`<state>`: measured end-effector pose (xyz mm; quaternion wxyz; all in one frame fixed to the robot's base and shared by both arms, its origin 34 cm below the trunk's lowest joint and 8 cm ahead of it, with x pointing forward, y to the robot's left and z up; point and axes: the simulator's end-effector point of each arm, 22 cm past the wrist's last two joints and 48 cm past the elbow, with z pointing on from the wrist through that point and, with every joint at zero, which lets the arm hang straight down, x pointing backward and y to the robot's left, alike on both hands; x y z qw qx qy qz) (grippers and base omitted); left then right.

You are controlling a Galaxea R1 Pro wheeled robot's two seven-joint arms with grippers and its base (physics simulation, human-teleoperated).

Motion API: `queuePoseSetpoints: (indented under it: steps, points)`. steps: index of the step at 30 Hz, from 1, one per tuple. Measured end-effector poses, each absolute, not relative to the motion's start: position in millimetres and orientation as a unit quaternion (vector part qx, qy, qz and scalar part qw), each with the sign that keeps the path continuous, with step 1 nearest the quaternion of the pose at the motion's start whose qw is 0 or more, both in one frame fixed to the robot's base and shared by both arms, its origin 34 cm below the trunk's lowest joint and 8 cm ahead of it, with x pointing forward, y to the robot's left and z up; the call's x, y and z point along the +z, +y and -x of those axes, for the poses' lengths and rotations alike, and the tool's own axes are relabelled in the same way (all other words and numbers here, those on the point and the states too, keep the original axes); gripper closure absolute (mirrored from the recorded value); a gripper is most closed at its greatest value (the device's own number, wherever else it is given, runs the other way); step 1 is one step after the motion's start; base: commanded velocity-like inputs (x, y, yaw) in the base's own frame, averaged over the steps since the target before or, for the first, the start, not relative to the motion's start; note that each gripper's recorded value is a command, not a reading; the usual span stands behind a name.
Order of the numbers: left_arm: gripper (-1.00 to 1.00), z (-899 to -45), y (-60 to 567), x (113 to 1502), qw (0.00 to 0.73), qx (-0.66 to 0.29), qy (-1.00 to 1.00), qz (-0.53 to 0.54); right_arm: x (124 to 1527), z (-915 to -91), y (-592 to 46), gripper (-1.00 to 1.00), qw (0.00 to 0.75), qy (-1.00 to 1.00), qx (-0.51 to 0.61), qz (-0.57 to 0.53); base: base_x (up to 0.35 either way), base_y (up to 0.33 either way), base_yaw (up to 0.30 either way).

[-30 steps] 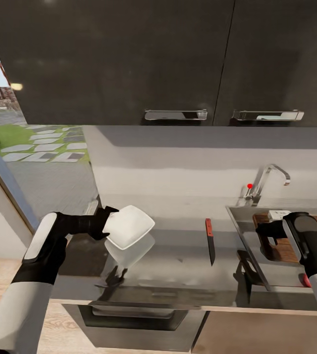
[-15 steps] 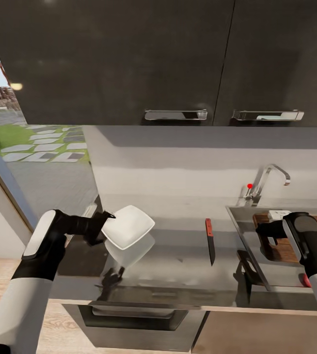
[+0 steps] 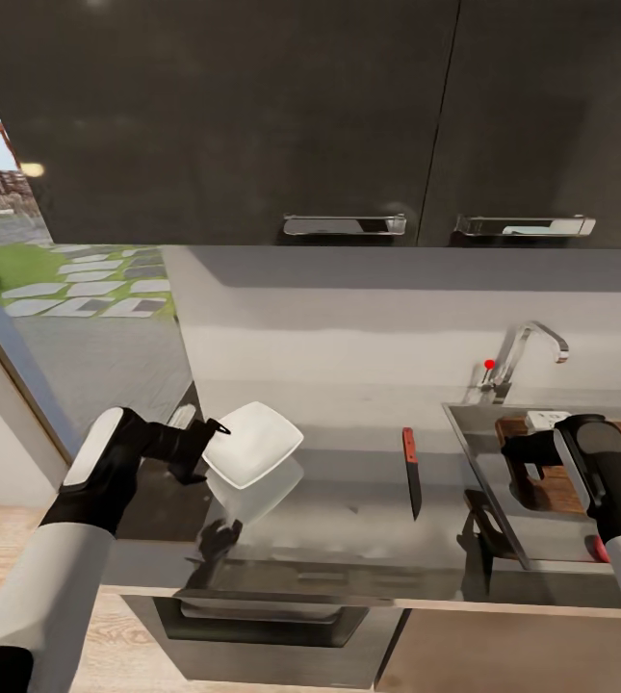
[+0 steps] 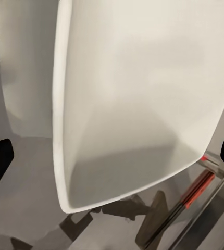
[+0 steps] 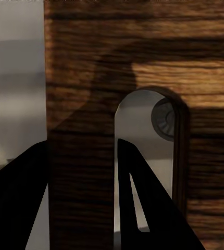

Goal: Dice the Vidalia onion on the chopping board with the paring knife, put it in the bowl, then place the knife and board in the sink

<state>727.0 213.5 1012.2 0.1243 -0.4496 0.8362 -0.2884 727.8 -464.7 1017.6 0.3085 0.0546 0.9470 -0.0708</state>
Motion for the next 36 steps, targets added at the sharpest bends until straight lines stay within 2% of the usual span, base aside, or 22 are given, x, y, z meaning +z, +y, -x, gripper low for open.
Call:
queuePoseSetpoints:
  steps: [17, 36]
  points:
    - [-1.00, -742.5, 218.9, 1002.7, 0.131, -0.248, 0.851, 0.445, 1019.1, -728.2, -464.5, 1.00, 0.310, 0.946, -0.071, -0.054, 0.000, 0.000, 0.000]
    - [-1.00, -746.5, 208.3, 976.2, 0.119, -0.254, 0.851, 0.445, 1019.4, -728.0, -465.0, 1.00, 0.310, 0.946, -0.071, -0.054, 0.000, 0.000, 0.000]
